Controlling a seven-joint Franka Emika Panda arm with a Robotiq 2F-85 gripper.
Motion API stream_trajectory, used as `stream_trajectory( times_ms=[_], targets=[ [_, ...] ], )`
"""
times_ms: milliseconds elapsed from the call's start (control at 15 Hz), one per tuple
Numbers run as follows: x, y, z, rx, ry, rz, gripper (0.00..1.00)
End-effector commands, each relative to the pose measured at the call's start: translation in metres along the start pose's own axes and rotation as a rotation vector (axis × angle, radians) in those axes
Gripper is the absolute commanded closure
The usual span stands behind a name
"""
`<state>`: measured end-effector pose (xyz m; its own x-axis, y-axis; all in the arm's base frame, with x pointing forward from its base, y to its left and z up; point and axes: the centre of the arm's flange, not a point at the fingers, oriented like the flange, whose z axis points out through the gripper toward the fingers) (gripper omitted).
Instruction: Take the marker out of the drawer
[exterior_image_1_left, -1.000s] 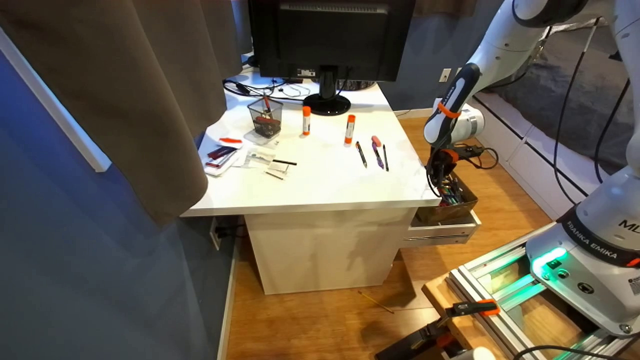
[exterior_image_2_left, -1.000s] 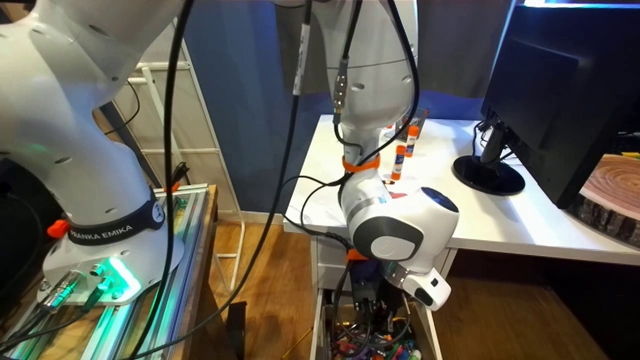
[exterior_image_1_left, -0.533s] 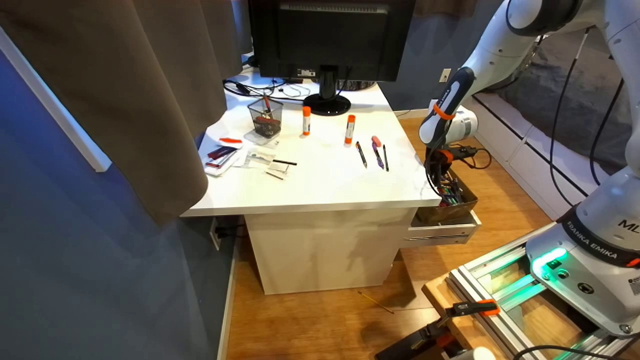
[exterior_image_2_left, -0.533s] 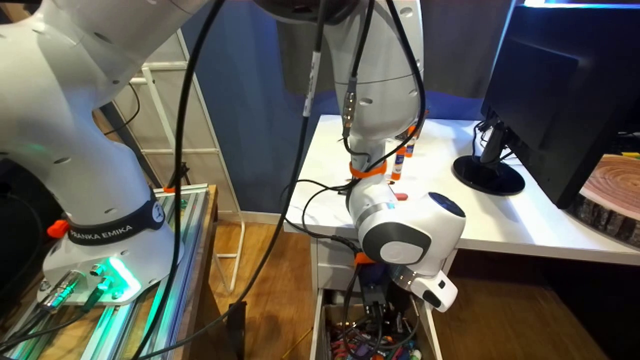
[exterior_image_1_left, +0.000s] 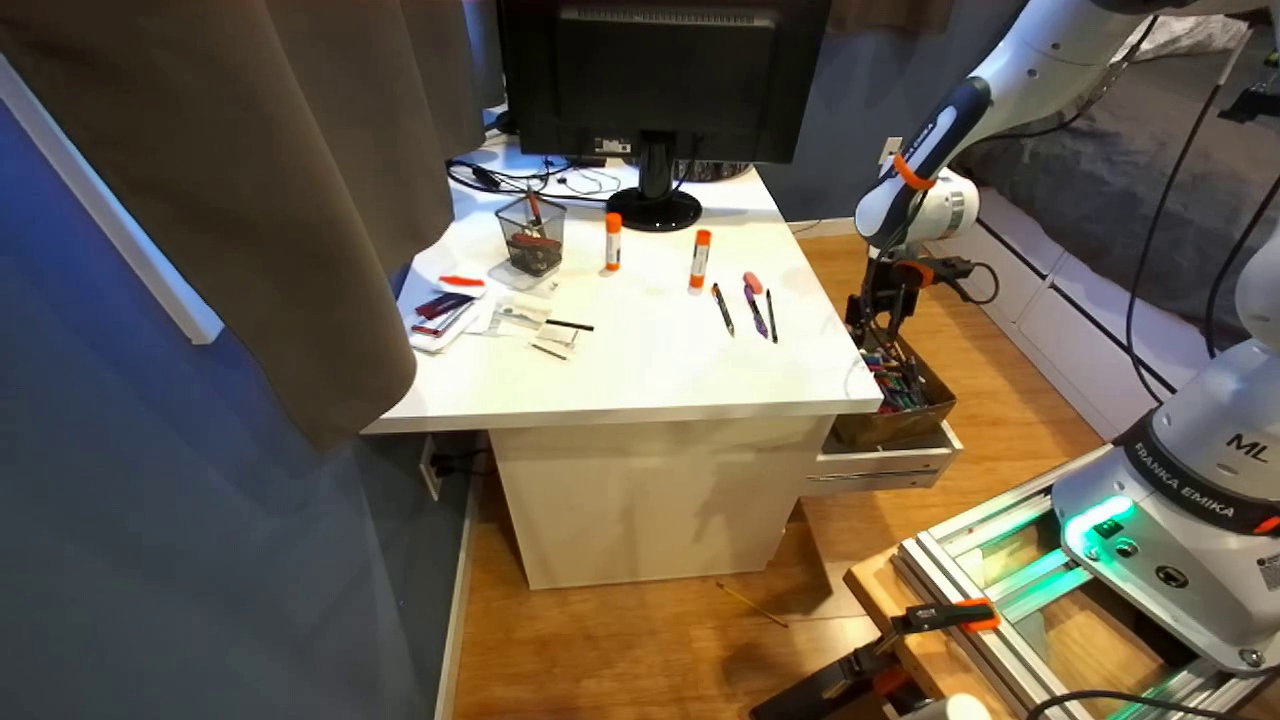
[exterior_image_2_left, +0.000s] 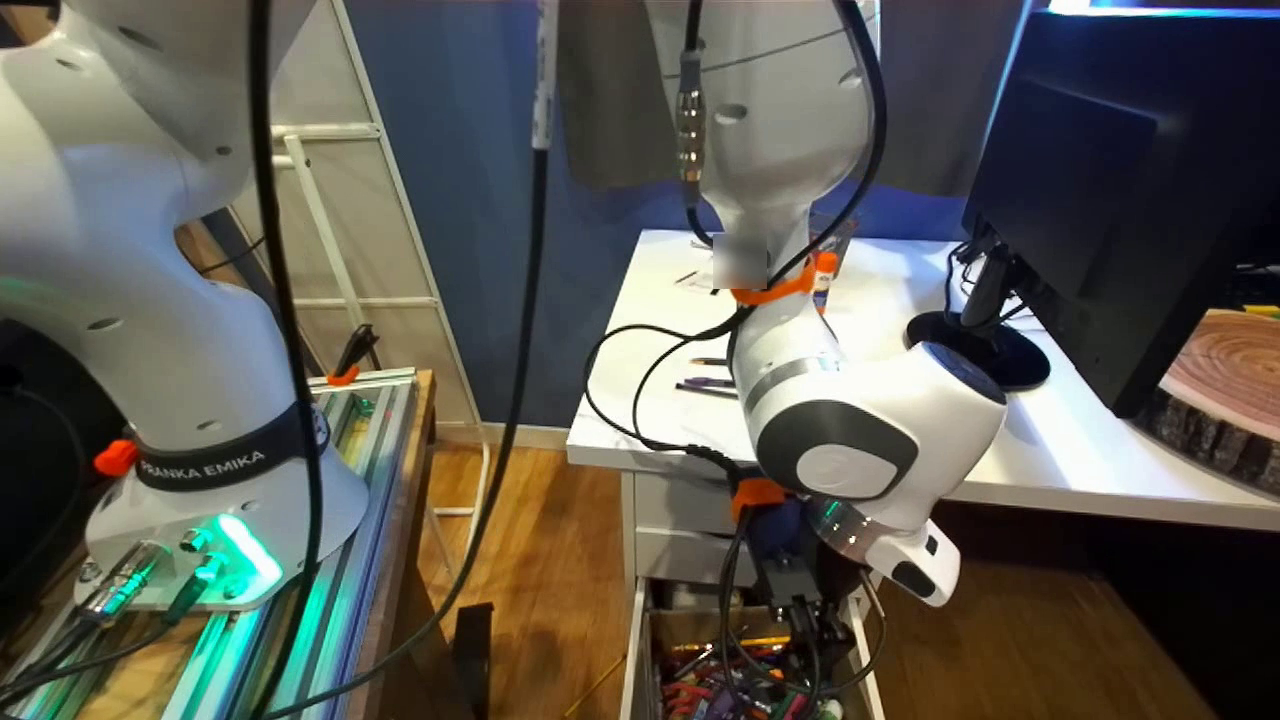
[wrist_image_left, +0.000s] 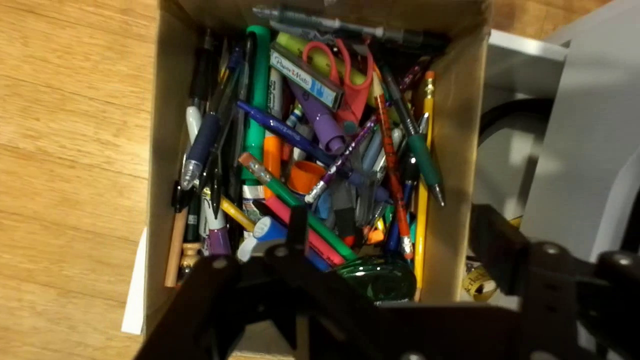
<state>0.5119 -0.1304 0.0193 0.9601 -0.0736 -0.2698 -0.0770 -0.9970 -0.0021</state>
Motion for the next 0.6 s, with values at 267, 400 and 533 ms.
stream_trajectory(
  times_ms=[267,400,533],
  targets=[
    [-0.08,0.024,-0.099,0.097,-0.039,-0.105,0.0],
    [-0.093,0.02,-0.122,0.111,0.007,-0.082,0.0],
    [-0.101,0.008,-0.141,0.095,0.065,-0.033,0.0]
  ],
)
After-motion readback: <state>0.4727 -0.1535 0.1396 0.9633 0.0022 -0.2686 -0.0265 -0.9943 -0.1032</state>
